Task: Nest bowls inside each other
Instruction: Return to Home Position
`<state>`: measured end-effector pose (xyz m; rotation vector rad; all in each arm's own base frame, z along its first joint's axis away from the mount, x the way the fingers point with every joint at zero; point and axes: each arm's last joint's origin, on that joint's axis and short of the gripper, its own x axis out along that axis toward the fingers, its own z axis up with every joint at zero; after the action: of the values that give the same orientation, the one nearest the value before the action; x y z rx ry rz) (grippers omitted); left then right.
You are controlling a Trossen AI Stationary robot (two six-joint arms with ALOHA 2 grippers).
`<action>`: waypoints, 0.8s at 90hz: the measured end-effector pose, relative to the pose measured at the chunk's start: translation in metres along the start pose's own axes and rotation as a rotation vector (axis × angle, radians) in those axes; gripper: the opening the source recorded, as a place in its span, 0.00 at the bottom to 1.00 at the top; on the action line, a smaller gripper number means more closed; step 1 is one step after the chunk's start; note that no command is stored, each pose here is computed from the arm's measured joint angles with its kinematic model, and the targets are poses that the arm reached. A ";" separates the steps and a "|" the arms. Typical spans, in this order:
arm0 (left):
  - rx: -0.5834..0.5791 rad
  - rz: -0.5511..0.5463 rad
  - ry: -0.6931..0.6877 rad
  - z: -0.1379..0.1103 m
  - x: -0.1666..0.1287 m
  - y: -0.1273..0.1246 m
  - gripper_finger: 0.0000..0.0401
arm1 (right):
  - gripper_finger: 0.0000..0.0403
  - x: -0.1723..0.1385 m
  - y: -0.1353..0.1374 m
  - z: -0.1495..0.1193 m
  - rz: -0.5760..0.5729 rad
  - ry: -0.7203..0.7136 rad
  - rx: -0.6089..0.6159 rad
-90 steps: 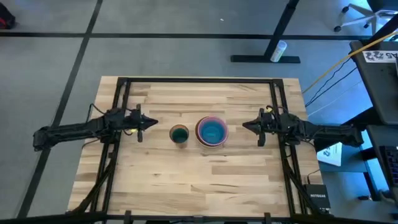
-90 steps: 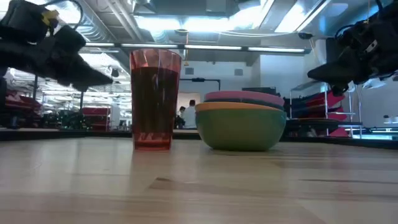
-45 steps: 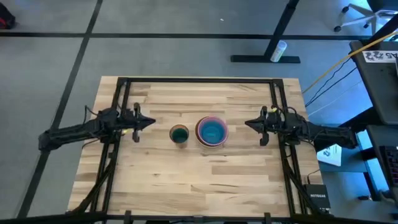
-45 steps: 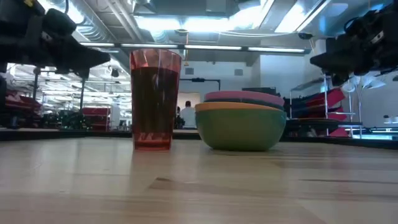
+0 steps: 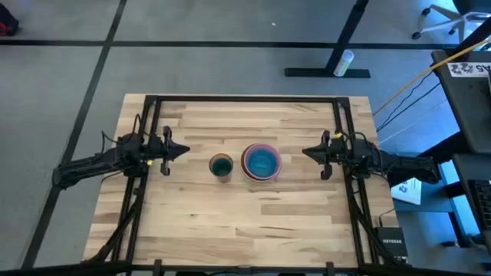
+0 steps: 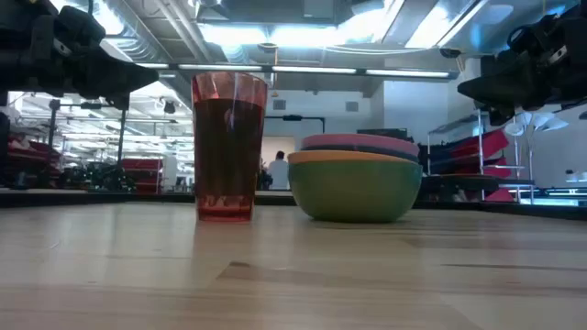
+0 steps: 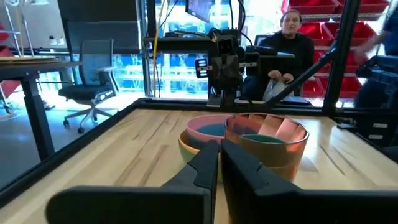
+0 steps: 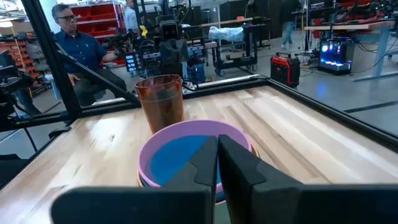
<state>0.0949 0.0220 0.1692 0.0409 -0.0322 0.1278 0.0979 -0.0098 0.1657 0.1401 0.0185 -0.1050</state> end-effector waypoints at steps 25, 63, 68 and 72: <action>0.026 0.053 0.013 -0.001 0.000 0.002 0.00 | 0.00 0.000 0.000 0.000 0.001 0.000 0.011; 0.044 0.053 0.014 -0.001 0.000 0.002 0.00 | 0.00 0.000 0.000 0.000 0.001 0.001 0.011; 0.041 0.053 0.014 -0.001 0.000 0.002 0.00 | 0.00 0.000 0.000 0.000 0.001 0.001 0.011; 0.041 0.053 0.014 -0.001 0.000 0.002 0.00 | 0.00 0.000 0.000 0.000 0.001 0.001 0.011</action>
<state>0.0947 0.0236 0.1682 0.0799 -0.0165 0.1820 0.0979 -0.0098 0.1656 0.1512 0.0187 -0.1045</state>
